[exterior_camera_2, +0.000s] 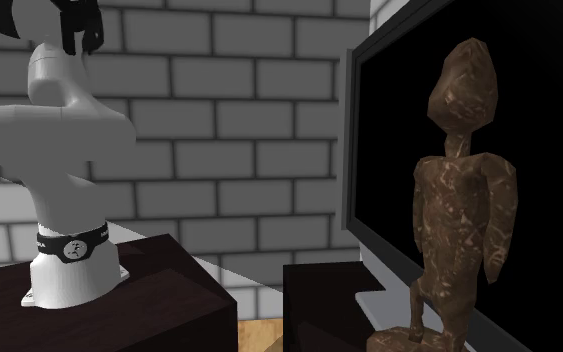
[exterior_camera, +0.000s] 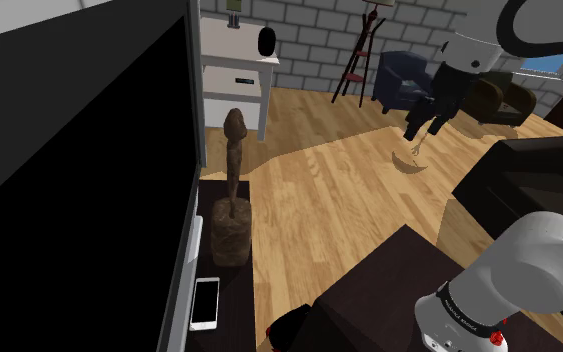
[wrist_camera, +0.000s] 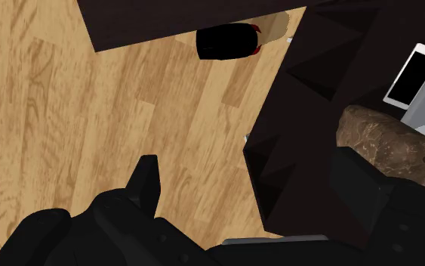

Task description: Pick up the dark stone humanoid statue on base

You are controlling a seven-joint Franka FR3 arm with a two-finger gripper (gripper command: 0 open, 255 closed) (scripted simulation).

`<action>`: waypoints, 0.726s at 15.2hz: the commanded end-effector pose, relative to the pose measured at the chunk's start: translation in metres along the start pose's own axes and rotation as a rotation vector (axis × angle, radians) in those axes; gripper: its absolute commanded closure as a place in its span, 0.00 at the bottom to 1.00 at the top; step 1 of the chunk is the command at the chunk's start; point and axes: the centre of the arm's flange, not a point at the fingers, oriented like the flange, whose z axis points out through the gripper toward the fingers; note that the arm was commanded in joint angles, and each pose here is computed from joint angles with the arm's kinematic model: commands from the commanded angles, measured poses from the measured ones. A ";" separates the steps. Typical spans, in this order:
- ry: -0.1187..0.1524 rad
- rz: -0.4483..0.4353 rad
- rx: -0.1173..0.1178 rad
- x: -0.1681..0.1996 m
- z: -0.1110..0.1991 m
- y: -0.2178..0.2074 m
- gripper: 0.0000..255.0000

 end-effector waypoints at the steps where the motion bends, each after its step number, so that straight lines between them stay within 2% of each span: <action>1: 0.000 0.000 0.000 0.000 0.000 0.000 0.00; 11: 0.051 0.070 -0.008 0.036 0.029 -0.123 0.00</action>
